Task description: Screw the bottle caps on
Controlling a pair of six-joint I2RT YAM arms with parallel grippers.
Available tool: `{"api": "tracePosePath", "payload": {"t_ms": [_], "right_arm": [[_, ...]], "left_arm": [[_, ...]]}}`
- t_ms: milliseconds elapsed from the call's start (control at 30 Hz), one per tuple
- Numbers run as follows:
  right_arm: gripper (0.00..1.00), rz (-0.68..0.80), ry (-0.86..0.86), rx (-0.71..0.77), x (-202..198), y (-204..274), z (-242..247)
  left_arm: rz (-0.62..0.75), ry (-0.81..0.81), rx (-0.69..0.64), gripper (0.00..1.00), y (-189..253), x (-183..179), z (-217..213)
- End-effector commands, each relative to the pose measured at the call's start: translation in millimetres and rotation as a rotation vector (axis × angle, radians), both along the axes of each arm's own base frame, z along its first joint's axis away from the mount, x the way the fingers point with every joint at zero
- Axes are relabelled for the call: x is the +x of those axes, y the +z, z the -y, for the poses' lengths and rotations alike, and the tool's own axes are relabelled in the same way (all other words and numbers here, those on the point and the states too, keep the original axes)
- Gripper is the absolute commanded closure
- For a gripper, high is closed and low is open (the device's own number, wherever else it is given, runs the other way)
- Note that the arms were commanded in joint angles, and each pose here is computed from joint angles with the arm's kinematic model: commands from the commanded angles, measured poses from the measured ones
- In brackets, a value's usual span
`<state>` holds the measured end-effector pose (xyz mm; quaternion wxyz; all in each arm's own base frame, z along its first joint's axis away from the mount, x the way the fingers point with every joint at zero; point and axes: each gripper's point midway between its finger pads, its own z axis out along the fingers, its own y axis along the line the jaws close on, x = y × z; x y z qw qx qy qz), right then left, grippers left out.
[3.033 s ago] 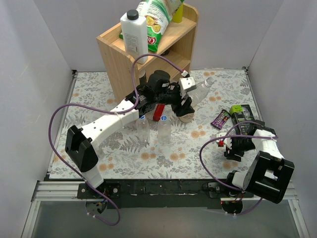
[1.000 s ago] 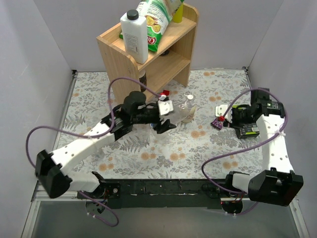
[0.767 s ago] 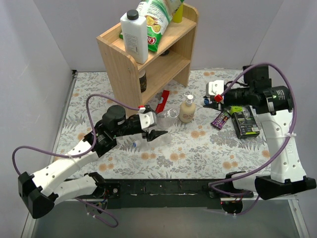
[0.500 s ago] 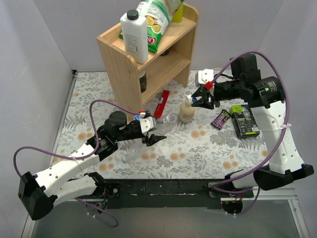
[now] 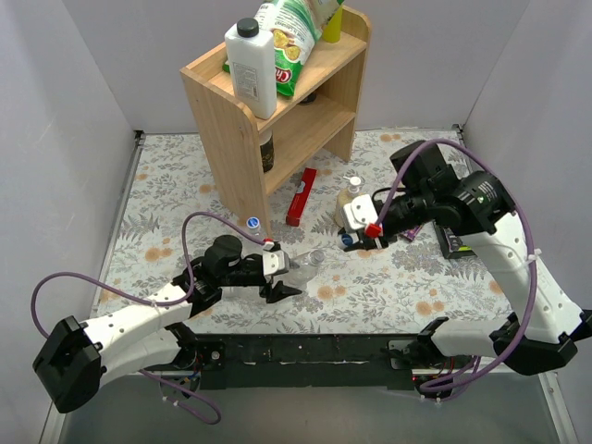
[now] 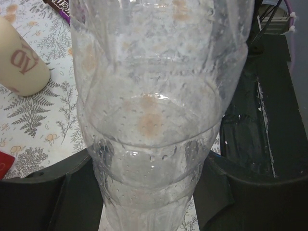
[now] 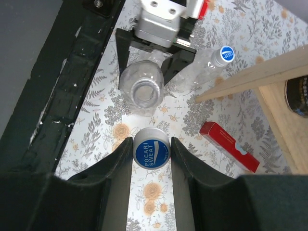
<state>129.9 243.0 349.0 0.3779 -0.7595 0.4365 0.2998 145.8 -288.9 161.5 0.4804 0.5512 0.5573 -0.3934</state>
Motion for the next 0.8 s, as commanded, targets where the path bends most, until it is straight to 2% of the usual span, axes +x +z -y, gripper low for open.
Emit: {"api": "tracePosePath", "payload": {"t_ms": [0, 767], "right_arm": [[0.99, 0.075, 0.095, 0.007, -12.9, -5.0, 2.6], [0.99, 0.076, 0.261, -0.032, -30.6, -27.3, -38.1]], "left_arm": [[0.055, -0.016, -0.089, 1.00, 16.8, 3.1, 8.0], [0.074, -0.093, -0.090, 1.00, 15.0, -5.7, 16.3]]}}
